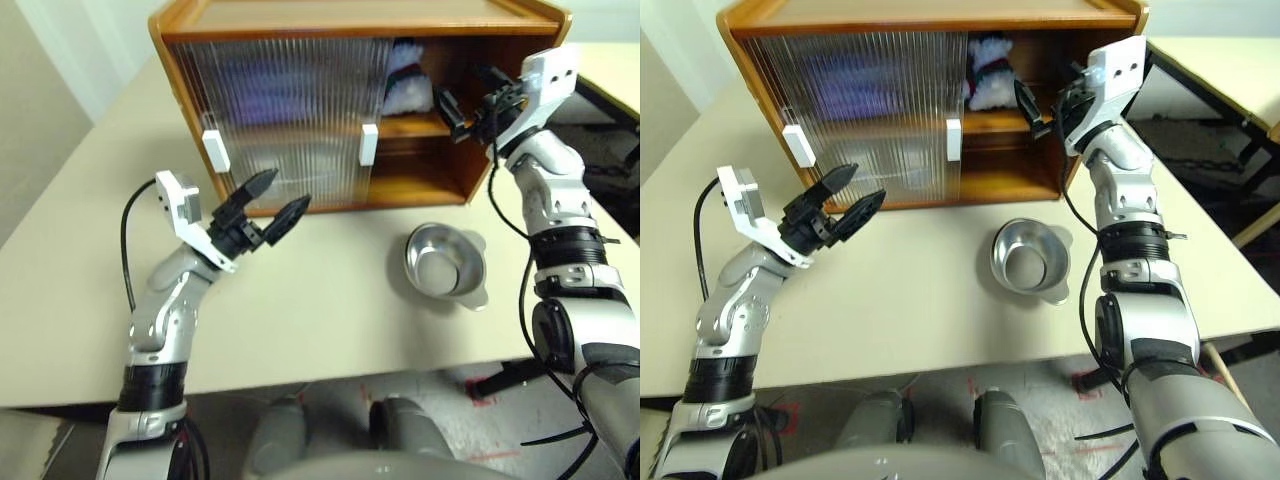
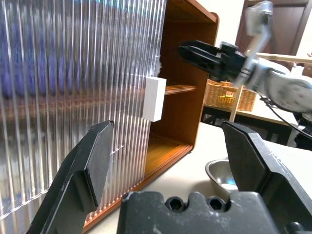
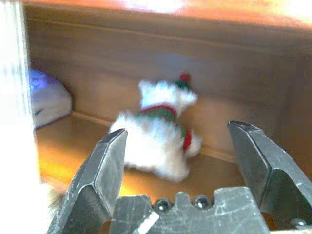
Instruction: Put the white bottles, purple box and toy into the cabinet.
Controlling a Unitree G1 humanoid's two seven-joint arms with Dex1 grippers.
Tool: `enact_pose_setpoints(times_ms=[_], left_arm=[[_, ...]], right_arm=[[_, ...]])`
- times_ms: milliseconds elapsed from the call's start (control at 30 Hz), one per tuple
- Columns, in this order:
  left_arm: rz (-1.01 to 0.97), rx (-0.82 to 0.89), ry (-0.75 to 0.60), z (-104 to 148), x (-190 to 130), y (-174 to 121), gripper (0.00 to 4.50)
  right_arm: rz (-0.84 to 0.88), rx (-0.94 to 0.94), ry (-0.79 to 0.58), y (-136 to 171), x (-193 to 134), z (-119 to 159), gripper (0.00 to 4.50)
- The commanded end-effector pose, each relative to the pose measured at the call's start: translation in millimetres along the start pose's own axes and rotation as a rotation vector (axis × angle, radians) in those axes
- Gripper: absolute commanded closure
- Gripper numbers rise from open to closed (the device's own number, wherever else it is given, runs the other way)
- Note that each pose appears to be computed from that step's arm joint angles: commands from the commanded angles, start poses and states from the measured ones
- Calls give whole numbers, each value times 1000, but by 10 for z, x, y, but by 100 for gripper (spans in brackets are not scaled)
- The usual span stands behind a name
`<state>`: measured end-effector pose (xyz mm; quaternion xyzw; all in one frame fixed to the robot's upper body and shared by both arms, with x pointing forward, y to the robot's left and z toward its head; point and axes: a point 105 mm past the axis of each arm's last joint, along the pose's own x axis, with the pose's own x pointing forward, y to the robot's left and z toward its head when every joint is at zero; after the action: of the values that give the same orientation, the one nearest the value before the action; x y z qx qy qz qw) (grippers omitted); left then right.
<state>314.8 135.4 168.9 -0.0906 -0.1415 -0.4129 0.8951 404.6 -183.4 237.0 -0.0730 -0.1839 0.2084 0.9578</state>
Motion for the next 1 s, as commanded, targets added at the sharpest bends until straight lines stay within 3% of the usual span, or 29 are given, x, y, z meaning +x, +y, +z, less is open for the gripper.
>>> enact_pose_setpoints(times_ms=[33, 167, 333, 633, 733, 1000], left_arm=[[-27, -14, 9, -38, 32, -12, 0], [-39, -14, 9, -38, 55, 5, 0], [-54, -20, 11, -46, 70, -3, 0], [-65, -25, 19, -51, 74, -11, 0], [-66, -23, 21, -45, 73, -8, 0], [-62, -20, 21, -38, 66, -8, 0]], right_arm=[[44, 178, -56, 154, -250, 193, 5], [69, 285, -14, 270, -548, 146, 5], [-59, 488, 57, 204, -823, -38, 5], [-223, 1113, 53, 185, -1256, -351, 5], [-247, 1205, 60, 185, -1370, -418, 5], [-250, 1423, 233, 446, -1827, -802, 5]])
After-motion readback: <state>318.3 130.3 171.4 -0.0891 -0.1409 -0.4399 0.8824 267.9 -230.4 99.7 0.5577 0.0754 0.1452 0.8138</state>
